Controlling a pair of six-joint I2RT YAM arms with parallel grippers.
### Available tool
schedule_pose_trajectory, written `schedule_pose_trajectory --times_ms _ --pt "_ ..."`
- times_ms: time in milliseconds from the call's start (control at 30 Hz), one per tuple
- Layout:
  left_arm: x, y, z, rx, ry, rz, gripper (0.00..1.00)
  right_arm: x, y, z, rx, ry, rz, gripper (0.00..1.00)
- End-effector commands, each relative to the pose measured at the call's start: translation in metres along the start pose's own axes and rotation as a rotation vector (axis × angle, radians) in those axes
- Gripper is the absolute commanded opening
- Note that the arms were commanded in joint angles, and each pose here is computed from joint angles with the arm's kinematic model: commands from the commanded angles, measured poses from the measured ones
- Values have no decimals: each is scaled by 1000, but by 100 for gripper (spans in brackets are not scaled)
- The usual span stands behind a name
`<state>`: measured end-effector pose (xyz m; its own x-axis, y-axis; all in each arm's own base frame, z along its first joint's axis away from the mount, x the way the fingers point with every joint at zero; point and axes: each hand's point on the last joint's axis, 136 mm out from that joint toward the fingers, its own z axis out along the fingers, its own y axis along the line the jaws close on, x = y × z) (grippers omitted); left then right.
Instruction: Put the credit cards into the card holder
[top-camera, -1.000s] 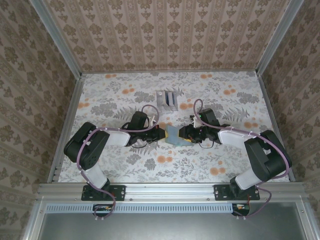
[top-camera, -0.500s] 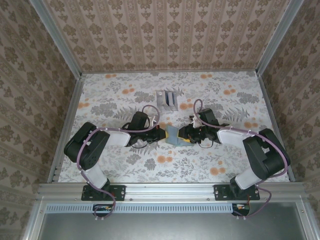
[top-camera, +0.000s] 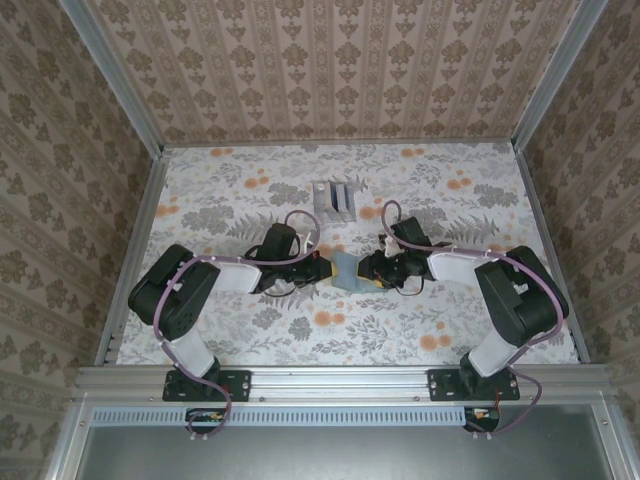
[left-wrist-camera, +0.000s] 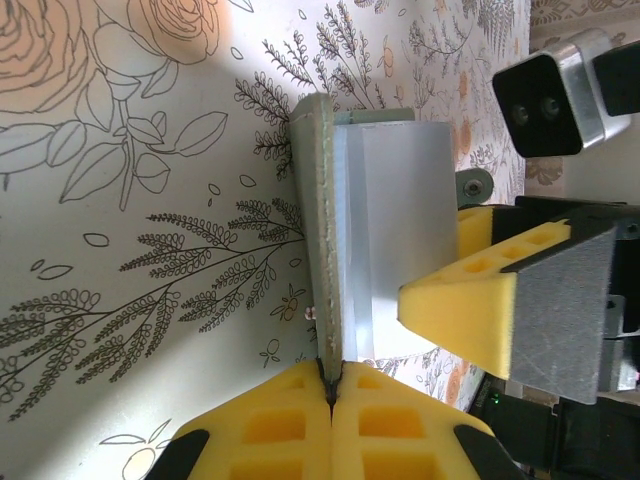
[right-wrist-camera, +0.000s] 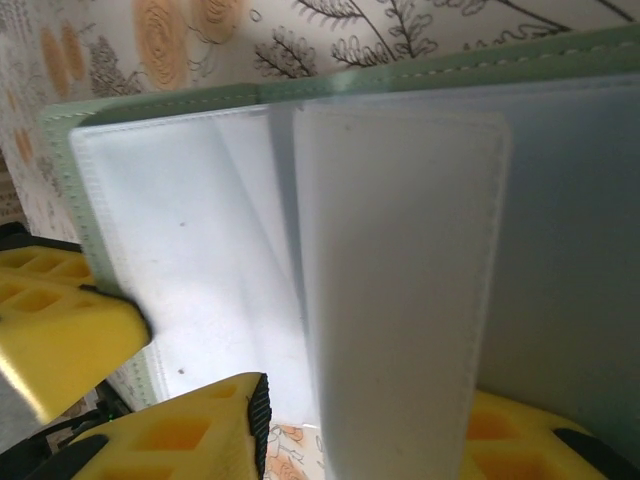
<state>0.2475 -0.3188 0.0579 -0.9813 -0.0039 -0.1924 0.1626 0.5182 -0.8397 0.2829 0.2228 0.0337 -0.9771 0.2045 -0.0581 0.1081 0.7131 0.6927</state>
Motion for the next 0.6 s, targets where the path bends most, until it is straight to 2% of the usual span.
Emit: schedule_pose_trajectory --times_ms 0,167,300,433,567 --pt "-4 -10 0 16 -7 19 0 -1 3 2 19 13 -19 39" --pt "-5 -13 0 22 -5 21 0 -1 2 3 22 12 -26 24" --pt "-5 -12 -2 15 -11 21 1 0 -4 3 47 19 -29 21" --pt "-4 -11 -6 9 -21 21 8 3 -14 3 80 27 -29 19" --pt "-4 -13 -14 7 -40 26 20 5 -21 3 110 28 -38 17"
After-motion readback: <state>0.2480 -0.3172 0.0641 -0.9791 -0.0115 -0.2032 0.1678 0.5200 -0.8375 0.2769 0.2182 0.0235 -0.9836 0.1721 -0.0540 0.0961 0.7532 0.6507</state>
